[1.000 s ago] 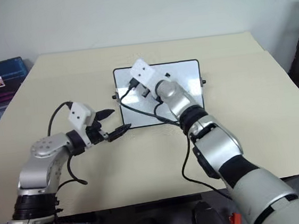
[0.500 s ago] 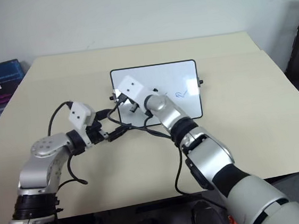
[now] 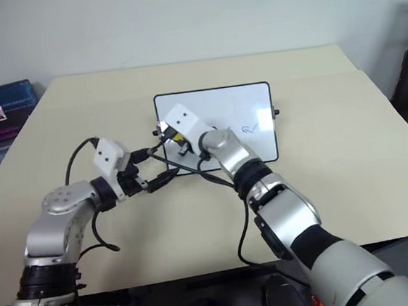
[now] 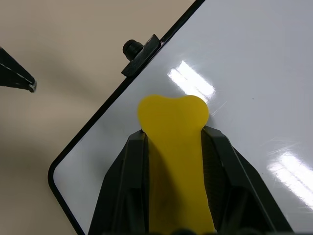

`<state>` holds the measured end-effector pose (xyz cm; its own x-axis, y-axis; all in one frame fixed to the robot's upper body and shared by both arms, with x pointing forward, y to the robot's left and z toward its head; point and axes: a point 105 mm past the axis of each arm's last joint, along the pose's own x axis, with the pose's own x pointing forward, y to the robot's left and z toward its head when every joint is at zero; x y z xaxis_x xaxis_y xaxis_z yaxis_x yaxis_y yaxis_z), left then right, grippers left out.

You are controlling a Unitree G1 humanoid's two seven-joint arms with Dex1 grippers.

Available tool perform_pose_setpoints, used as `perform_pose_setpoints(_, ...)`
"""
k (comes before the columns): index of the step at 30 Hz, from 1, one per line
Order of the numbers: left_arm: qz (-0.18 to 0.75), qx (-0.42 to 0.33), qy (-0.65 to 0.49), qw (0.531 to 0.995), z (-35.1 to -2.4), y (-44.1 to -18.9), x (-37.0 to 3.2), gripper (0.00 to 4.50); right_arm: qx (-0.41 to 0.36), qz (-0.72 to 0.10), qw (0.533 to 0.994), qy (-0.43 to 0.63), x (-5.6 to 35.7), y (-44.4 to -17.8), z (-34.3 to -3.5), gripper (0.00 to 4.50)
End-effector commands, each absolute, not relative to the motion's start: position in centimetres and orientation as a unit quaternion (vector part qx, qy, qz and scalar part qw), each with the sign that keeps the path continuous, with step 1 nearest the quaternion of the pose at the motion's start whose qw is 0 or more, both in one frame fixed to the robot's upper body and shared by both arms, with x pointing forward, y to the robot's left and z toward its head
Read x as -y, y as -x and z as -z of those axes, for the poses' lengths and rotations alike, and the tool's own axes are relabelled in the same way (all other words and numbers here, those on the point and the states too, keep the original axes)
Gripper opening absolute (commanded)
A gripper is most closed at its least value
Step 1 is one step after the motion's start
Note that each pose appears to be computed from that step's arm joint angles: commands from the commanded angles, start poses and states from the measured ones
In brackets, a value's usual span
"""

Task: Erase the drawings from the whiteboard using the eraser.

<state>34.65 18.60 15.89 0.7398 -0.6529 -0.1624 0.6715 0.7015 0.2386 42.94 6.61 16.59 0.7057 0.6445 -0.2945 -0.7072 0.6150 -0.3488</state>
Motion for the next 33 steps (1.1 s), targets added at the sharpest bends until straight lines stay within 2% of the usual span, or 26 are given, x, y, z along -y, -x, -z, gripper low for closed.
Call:
perform_pose_setpoints(1,0.368,-0.001,-0.146,0.918,-17.8,-34.5,-18.1,4.5,-0.084,-0.375,0.895,0.225,-4.5,-43.5,-17.4,1.11)
perform_pose_setpoints(5,0.368,0.012,-0.141,0.919,-19.2,-34.3,-18.6,4.5,-0.03,-0.423,0.878,0.221,-4.1,-41.3,-22.2,1.11)
perform_pose_setpoints(9,0.372,-0.004,-0.165,0.913,-19.9,-33.8,-19.3,4.5,-0.008,-0.441,0.868,0.229,-1.0,-38.7,-24.8,1.11)
perform_pose_setpoints(17,0.376,-0.009,-0.208,0.903,-21.5,-33.6,-20.2,4.5,-0.039,-0.346,0.875,0.337,11.2,-38.2,-25.0,1.11)
perform_pose_setpoints(23,0.389,-0.006,-0.216,0.896,-21.9,-33.8,-19.6,4.5,-0.071,-0.306,0.861,0.401,17.3,-37.1,-23.9,1.11)
perform_pose_setpoints(29,0.399,-0.007,-0.218,0.89,-22.0,-33.9,-19.3,4.5,-0.079,-0.307,0.848,0.424,19.3,-36.3,-23.1,1.11)
perform_pose_setpoints(33,0.394,-0.005,-0.221,0.892,-22.1,-34.3,-19.5,4.5,-0.056,-0.305,0.854,0.417,19.3,-36.1,-24.2,1.11)
